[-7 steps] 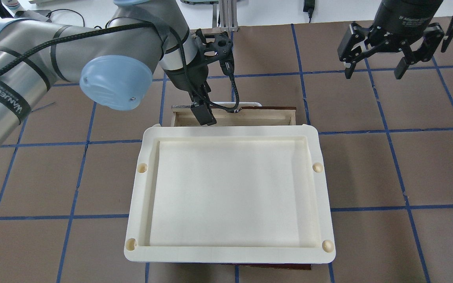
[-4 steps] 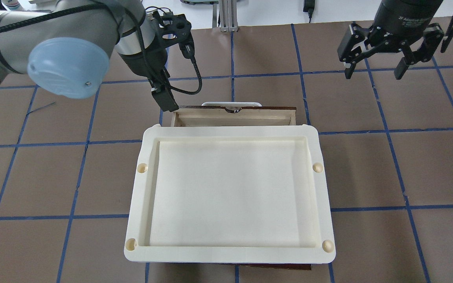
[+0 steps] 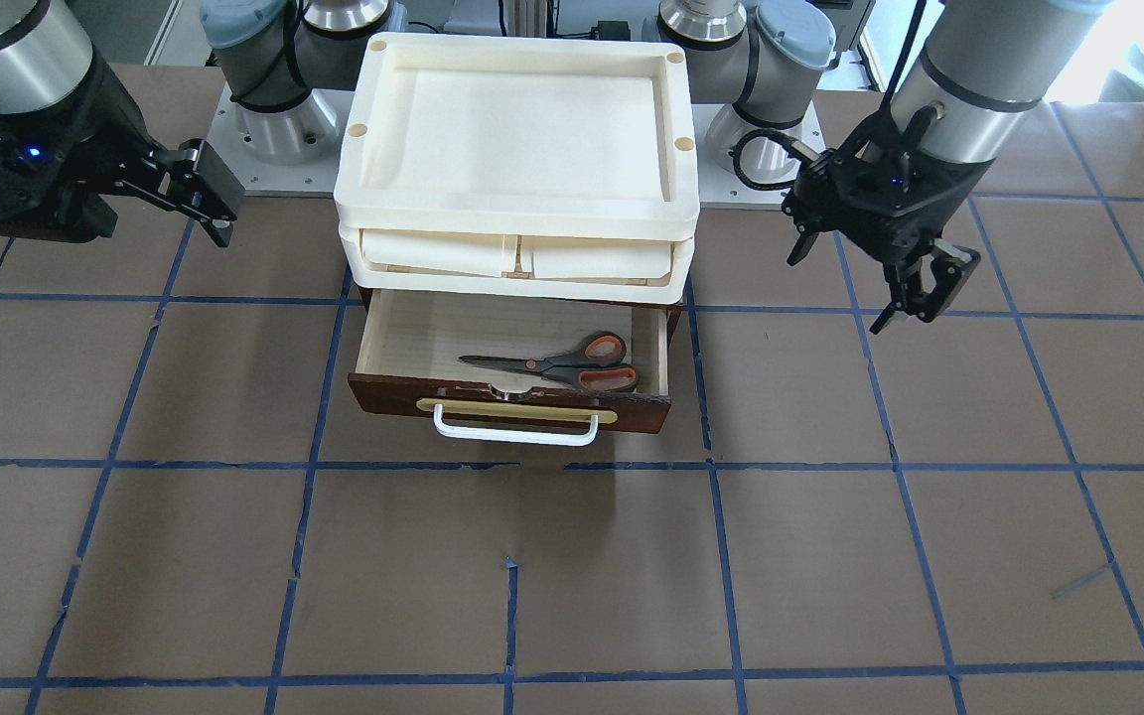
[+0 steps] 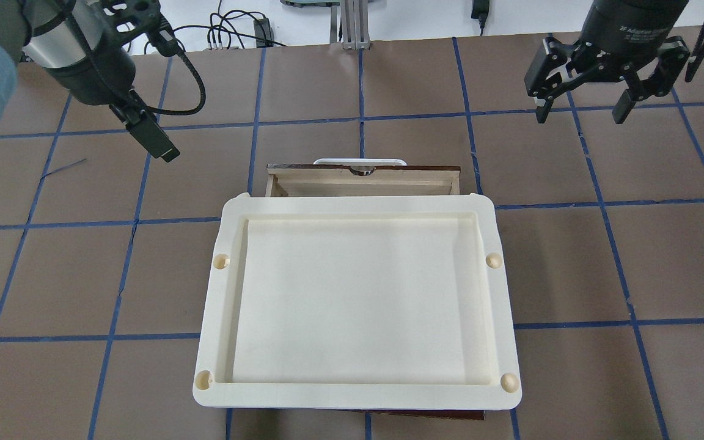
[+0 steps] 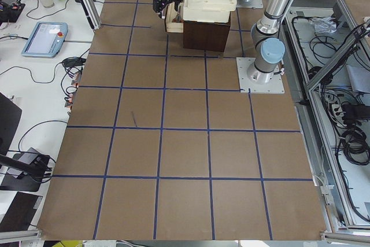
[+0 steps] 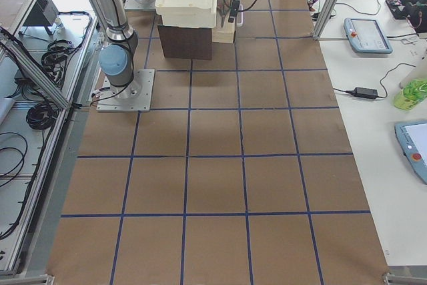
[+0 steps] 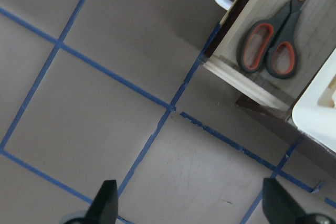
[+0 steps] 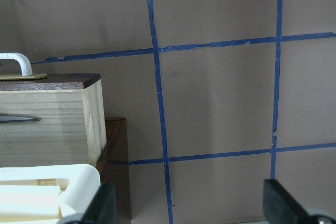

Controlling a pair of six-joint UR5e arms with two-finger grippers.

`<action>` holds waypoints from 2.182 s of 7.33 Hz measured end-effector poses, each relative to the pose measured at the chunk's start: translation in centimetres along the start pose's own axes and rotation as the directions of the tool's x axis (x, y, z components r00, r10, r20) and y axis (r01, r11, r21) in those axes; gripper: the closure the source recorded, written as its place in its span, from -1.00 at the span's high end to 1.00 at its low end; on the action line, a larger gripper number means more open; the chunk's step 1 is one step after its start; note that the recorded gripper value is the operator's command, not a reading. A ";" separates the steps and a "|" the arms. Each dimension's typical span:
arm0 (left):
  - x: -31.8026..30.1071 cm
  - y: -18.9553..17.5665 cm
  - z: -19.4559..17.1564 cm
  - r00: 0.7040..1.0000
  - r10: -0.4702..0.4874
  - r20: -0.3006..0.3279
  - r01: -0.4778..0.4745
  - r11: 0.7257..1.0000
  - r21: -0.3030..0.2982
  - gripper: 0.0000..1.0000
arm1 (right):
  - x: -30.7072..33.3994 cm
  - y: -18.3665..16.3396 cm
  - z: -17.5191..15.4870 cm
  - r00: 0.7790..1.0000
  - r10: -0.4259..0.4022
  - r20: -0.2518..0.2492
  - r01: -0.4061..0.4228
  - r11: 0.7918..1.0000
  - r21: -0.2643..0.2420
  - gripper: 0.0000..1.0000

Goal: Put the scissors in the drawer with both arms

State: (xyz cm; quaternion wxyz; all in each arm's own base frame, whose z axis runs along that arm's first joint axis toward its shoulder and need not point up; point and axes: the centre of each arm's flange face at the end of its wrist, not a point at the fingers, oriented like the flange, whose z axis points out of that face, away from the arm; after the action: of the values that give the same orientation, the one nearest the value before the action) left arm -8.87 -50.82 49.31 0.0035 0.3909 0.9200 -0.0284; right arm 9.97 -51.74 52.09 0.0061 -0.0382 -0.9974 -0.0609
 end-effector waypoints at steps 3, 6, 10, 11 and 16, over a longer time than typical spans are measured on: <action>3.8 -0.1 -1.6 0.919 -0.390 0.056 0.392 0.919 -0.032 0.99 | -0.3 0.3 -0.4 1.000 0.004 0.003 -0.004 1.000 0.008 1.00; 7.4 -2.0 -2.4 0.830 -0.554 0.066 0.556 0.831 -0.004 0.99 | -1.4 1.1 -0.7 1.000 -0.012 0.000 0.012 1.000 0.016 1.00; 7.1 -2.2 -2.2 0.765 -0.642 0.063 0.643 0.766 0.005 0.99 | -1.7 0.6 -0.8 1.000 -0.021 0.000 0.021 0.999 0.046 1.00; 7.1 -2.2 -2.1 0.762 -0.645 0.062 0.646 0.764 0.005 0.99 | -1.7 0.6 -0.8 1.000 -0.022 0.000 0.022 0.999 0.048 1.00; 4.2 -0.5 -1.9 0.713 -0.700 0.030 0.701 0.714 -0.001 1.00 | -1.8 0.7 -0.5 1.000 -0.031 -0.002 0.031 0.998 0.053 1.00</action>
State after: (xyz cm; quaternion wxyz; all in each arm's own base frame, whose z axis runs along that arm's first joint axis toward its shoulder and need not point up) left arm -12.13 -48.07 51.09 0.0074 0.0132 0.9995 -0.0272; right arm 11.81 -51.26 52.59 0.0066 -0.0225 -0.9991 -0.0345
